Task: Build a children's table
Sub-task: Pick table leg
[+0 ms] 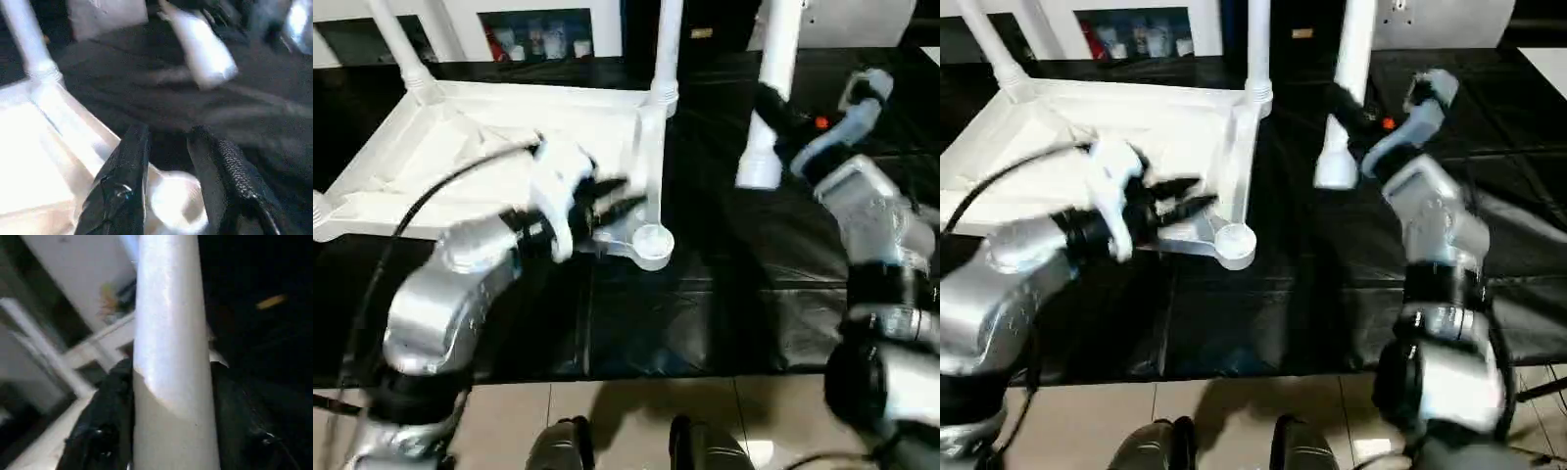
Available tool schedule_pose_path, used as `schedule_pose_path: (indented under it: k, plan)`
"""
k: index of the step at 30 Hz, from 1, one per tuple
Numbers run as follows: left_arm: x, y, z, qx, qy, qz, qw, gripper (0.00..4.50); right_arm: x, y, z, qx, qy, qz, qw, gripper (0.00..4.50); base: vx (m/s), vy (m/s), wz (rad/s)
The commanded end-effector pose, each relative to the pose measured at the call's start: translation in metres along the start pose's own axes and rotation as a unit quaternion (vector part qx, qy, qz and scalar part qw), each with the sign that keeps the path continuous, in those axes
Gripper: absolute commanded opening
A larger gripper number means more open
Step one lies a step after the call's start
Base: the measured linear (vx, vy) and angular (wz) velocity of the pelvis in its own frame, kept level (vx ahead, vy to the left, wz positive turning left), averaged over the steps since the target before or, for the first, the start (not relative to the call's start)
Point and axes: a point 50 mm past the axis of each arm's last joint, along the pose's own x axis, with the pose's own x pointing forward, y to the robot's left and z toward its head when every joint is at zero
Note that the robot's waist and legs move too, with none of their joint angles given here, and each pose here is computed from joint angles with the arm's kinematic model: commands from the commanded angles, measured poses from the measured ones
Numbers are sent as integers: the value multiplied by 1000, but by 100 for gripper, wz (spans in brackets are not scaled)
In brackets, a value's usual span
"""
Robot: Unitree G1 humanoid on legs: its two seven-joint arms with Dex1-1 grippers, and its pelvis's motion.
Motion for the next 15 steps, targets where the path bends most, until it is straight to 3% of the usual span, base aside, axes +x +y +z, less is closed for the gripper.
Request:
schedule_pose_path:
  k: [1, 7, 9, 12, 15]
  plan:
    - [2, 8, 5, -20, -19, 30, 999, 160, -2, 18, -4, 10, 4, 52, 999, 184, 0, 0, 0]
    - [9, 14, 10, -58, -37, 57, 996, 160, -7, 37, -19, 25, 3, 93, 995, 184, 0, 0, 0]
    - [14, 13, 18, -94, -71, 52, 992, 177, -11, 47, -17, 59, -30, 134, 989, 184, 0, 0, 0]
    - [16, 10, 25, -109, -97, 37, 989, 194, -15, 52, -19, 70, -13, 161, 984, 184, 0, 0, 0]
    - [22, 3, 37, -165, -144, 5, 976, 206, -20, 52, -25, 67, 5, 171, 983, 184, 0, 0, 0]
